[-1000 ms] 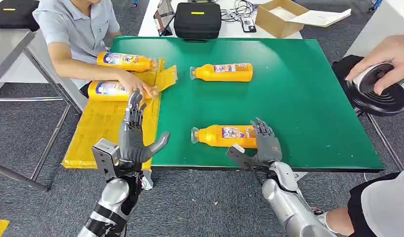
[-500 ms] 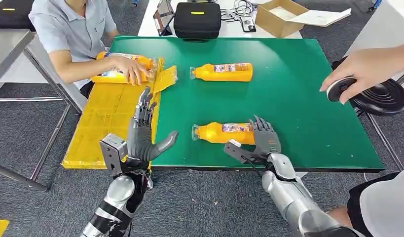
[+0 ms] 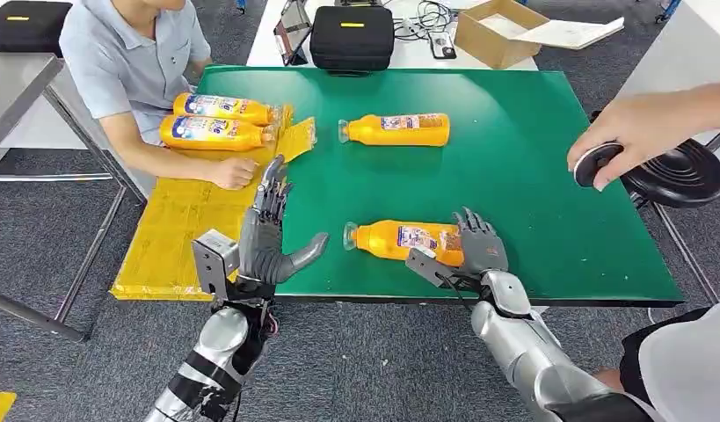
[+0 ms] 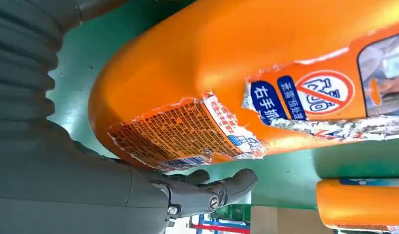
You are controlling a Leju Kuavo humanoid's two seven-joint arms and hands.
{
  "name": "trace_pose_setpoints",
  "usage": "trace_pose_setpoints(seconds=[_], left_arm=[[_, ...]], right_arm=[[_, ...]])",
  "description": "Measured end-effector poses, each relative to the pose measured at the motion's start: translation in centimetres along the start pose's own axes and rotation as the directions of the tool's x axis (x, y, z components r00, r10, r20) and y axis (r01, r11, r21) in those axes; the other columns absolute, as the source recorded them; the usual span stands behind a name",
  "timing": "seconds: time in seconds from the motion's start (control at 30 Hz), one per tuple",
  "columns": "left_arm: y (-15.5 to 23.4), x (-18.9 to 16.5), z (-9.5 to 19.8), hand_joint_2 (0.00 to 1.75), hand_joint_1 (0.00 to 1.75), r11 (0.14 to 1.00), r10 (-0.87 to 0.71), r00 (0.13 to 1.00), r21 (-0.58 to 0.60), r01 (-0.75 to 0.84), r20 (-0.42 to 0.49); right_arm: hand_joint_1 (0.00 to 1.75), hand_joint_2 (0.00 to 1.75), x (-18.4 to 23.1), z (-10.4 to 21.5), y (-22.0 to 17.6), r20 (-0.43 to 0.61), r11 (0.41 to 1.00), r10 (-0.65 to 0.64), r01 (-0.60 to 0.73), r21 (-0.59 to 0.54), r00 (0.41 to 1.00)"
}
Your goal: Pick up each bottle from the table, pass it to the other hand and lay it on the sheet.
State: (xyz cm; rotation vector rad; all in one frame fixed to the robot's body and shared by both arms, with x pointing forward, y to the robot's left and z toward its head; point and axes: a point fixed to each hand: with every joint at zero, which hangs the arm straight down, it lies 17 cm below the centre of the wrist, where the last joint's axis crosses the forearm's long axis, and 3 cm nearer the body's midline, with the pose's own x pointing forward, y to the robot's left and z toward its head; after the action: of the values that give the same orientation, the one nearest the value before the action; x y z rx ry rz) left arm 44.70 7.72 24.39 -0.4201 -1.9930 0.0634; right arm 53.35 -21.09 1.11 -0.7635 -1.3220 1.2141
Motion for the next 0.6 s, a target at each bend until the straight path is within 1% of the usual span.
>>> trace_pose_setpoints(seconds=[0.2,0.23,0.27,0.37,0.5,0.6], left_arm=[[0.0,0.0,-0.1,1.75,0.00,1.000,0.001,1.000,-0.001,-0.001,-0.001],[0.0,0.0,-0.1,1.75,0.00,1.000,0.001,1.000,-0.001,-0.001,0.000],[0.0,0.1,-0.1,1.75,0.00,1.000,0.001,1.000,-0.002,-0.001,0.000],[-0.1,0.0,-0.2,1.75,0.00,1.000,0.001,1.000,-0.002,-0.001,-0.001],[-0.2,-0.4,-0.4,1.75,0.00,1.000,0.016,1.000,0.002,-0.016,-0.014],[-0.4,-0.6,-0.6,1.75,0.00,1.000,0.023,1.000,-0.002,-0.023,-0.017]], right_arm=[[0.00,1.75,-0.2,-0.1,0.2,-0.019,1.000,0.001,-0.001,0.020,1.000],[1.01,1.75,-0.2,-0.2,0.2,-0.021,1.000,0.001,-0.001,0.024,1.000],[1.75,1.75,-0.2,-0.2,0.2,-0.021,1.000,0.001,-0.001,0.027,1.000],[1.75,1.75,0.0,-0.1,0.5,-0.007,0.999,-0.009,0.010,0.041,1.000],[1.75,1.75,1.0,0.0,0.2,0.058,0.994,-0.105,0.103,0.025,0.993],[1.75,1.75,0.9,0.1,-0.1,0.059,0.987,-0.159,0.158,0.010,0.986]])
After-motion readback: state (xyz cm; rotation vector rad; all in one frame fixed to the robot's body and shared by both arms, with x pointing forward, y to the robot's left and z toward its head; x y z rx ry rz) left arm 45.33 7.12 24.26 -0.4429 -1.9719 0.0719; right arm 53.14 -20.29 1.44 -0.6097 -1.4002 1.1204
